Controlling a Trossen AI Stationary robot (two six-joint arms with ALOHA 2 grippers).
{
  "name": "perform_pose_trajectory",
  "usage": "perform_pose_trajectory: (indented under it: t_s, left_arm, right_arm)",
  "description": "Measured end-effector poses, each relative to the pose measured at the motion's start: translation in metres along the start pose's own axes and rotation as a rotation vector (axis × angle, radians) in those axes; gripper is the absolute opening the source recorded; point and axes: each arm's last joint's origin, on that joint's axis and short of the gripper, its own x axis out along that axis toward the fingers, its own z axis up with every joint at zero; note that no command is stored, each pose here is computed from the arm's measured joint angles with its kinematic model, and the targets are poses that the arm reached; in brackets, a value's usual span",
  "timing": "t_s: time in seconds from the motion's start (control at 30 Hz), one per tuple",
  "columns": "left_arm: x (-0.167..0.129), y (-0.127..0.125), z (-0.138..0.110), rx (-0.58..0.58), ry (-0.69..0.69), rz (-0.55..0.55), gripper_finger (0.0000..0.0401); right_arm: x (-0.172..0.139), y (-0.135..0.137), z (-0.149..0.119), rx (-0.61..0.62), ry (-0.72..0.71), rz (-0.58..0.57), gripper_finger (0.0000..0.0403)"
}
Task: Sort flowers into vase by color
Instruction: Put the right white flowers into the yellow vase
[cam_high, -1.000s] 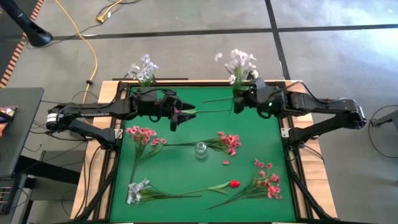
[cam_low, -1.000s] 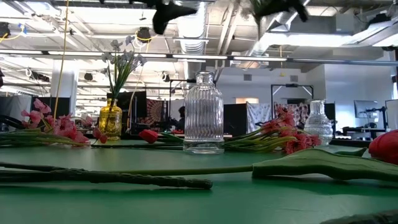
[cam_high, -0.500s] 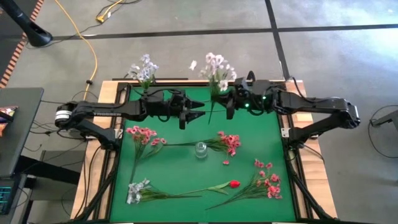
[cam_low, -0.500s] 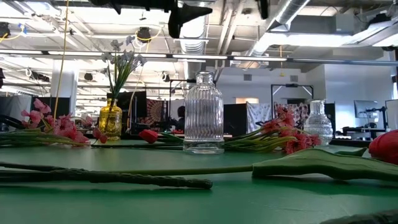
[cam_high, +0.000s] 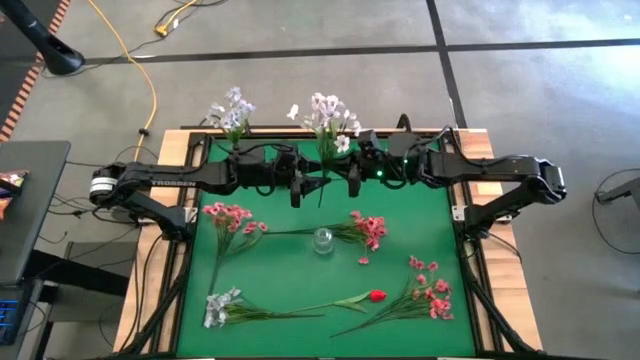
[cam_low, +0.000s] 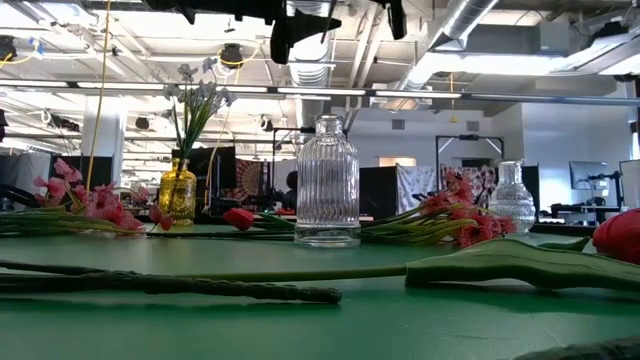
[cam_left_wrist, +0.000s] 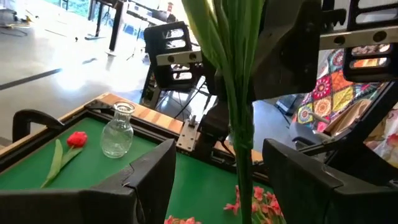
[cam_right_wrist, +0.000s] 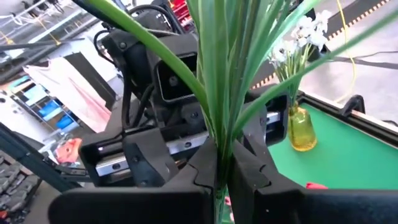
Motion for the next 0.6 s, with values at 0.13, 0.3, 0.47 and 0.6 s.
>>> perform_pose_trajectory:
  t_s: [0.13,0.3,0.47,0.6]
  left_arm:
    - [0.0000,-0.0003,-0.0004,0.000,0.007,-0.014,0.0222]
    - [0.0000,-0.0002,-0.0013,-0.001,0.019,-0.017,0.0190]
    - [0.0000,-0.0002,-0.0013,-0.001,0.019,-0.018,0.0141]
    - [0.0000,-0.0003,-0.0014,-0.001,0.020,-0.020,0.0095]
  right_arm:
    - [0.0019,-0.0024,-0.0013,-0.001,0.009,-0.010,0.0048]
    - [0.0015,-0.0041,0.0003,-0.005,0.004,-0.015,0.0048]
    - [0.0015,-0.0042,0.0000,-0.008,0.006,-0.016,0.0048]
    - [0.0015,-0.0042,-0.0001,-0.008,0.008,-0.015,0.0048]
